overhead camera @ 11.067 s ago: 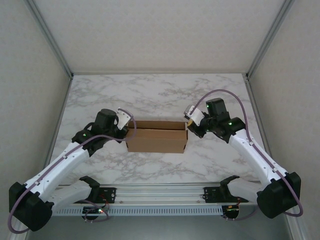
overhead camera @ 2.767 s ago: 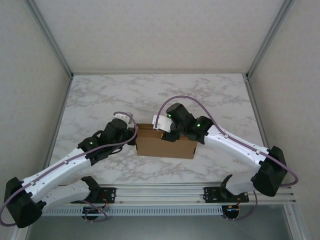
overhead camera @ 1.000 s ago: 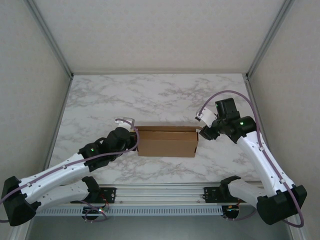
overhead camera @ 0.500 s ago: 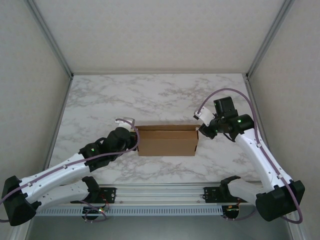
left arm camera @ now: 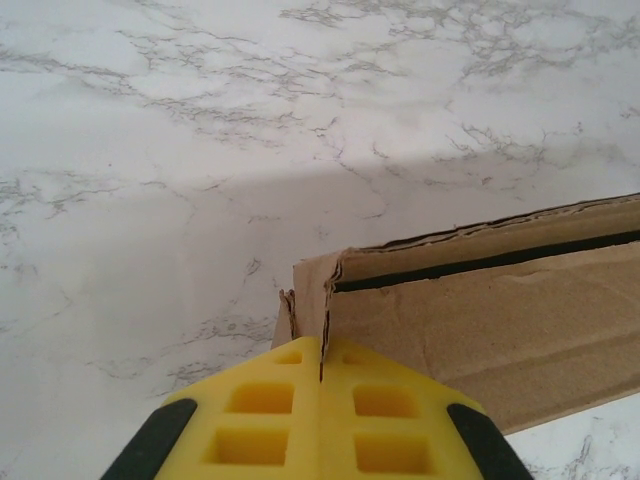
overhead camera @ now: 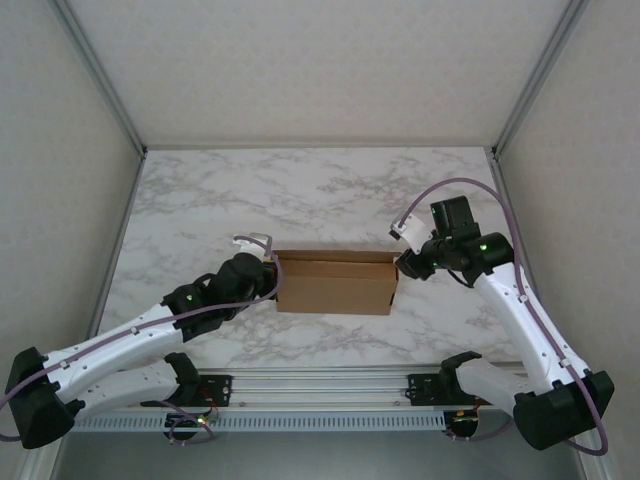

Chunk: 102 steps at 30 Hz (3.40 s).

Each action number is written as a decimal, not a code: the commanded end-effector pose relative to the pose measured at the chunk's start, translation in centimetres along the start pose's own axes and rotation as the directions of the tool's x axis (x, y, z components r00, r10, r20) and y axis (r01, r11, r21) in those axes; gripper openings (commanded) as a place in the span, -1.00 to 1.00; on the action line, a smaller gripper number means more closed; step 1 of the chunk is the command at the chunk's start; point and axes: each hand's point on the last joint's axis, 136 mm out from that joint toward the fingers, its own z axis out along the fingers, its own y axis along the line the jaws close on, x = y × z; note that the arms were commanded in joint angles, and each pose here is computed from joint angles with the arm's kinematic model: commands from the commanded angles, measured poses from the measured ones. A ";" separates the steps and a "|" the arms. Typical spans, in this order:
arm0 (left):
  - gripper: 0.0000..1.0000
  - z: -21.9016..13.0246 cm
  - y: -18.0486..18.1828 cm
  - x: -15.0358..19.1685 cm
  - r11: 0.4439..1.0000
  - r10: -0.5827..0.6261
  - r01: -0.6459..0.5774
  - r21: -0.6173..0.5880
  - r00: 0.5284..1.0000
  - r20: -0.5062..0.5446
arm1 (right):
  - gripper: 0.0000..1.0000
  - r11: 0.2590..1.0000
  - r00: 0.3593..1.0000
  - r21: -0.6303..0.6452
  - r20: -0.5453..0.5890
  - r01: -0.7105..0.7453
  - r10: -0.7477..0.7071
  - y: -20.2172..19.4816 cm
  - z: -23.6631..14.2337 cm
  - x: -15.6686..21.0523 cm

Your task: Fold the paper box

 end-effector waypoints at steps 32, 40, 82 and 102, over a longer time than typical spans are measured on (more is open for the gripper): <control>-1.00 0.7 0.2 2.7 0.998 0.061 -0.063 -0.015 0.993 -0.102 | -1.00 0.969 0.976 -0.111 -0.016 -0.219 0.219 1.8 0.6 -0.8; -1.00 0.8 0.2 2.7 0.998 0.055 -0.057 -0.021 0.993 -0.102 | -1.00 0.885 0.887 -0.075 -0.080 -0.460 0.455 1.3 1.1 -0.9; -1.00 1.2 1.3 3.5 0.996 0.033 -0.043 -0.084 0.993 -0.111 | -1.00 0.641 0.653 0.169 0.030 -0.749 0.756 0.9 1.5 3.0; -1.00 0.9 3.1 4.5 0.983 -0.166 0.170 -0.070 0.984 0.064 | -1.00 0.764 0.748 0.128 0.359 -0.632 0.558 2.5 2.1 3.9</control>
